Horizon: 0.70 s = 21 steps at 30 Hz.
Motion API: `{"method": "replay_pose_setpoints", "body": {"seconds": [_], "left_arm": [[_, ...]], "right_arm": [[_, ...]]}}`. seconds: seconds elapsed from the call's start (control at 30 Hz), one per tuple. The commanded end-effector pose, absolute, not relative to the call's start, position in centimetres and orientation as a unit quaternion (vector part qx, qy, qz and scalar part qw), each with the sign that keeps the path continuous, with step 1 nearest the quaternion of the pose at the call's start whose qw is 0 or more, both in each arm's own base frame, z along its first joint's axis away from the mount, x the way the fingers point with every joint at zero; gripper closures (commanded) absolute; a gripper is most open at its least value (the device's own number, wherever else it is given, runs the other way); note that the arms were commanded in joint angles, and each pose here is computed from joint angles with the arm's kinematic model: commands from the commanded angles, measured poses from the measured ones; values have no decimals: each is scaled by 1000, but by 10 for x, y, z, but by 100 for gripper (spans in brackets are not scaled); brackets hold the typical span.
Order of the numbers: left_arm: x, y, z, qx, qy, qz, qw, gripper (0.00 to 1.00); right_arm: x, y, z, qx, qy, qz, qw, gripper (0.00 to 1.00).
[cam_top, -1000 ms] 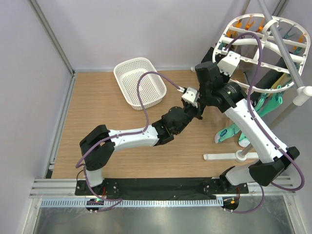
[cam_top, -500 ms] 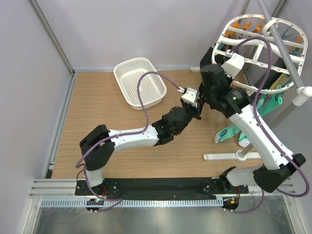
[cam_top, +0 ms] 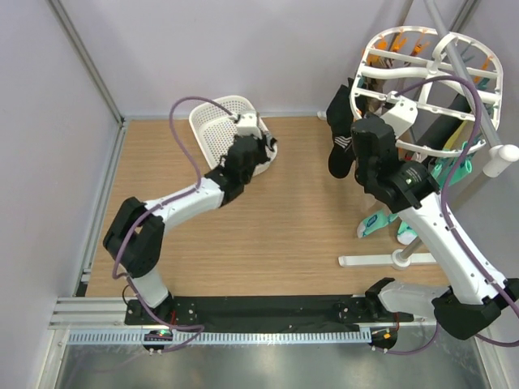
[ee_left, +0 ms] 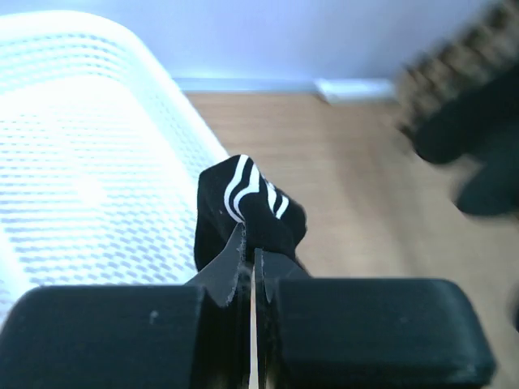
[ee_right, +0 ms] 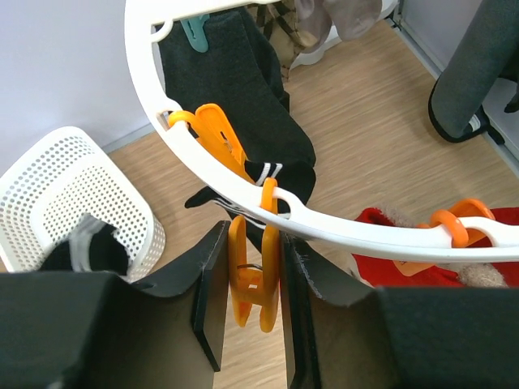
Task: Remove the socks clipped to the hanger
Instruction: Place the sock in the bin.
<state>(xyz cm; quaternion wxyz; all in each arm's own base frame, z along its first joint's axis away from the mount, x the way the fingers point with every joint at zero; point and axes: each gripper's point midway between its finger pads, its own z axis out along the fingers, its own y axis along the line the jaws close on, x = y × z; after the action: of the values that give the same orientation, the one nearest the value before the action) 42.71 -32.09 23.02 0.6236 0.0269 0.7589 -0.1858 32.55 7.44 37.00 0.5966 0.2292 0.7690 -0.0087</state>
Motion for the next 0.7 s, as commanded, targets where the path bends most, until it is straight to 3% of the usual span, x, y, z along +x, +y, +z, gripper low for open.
{"method": "replay_pose_setpoints", "body": {"seconds": [0.0, 0.2, 0.27, 0.3, 0.33, 0.4, 0.53, 0.67], "left_arm": [[474, -276, 257, -36, 746, -170, 643, 100], [533, -237, 217, -61, 782, -105, 612, 100], [542, -239, 192, -51, 800, -93, 590, 86], [543, -242, 187, -44, 805, -94, 584, 75], [541, -248, 181, -30, 811, -105, 575, 52], [538, -255, 185, -21, 805, -127, 579, 38], [517, -276, 215, 18, 784, -199, 588, 33], [443, -341, 261, 179, 712, -360, 575, 29]], "right_arm": [[316, 73, 380, 218, 763, 15, 609, 99], [308, 68, 373, 199, 773, 2, 602, 99], [306, 67, 371, 197, 776, -3, 600, 99], [305, 67, 369, 195, 778, -4, 597, 99], [304, 66, 369, 193, 778, -2, 597, 99], [303, 70, 371, 186, 778, 11, 599, 99], [297, 68, 373, 182, 779, 15, 600, 99], [291, 67, 371, 174, 783, 22, 597, 99]]}}
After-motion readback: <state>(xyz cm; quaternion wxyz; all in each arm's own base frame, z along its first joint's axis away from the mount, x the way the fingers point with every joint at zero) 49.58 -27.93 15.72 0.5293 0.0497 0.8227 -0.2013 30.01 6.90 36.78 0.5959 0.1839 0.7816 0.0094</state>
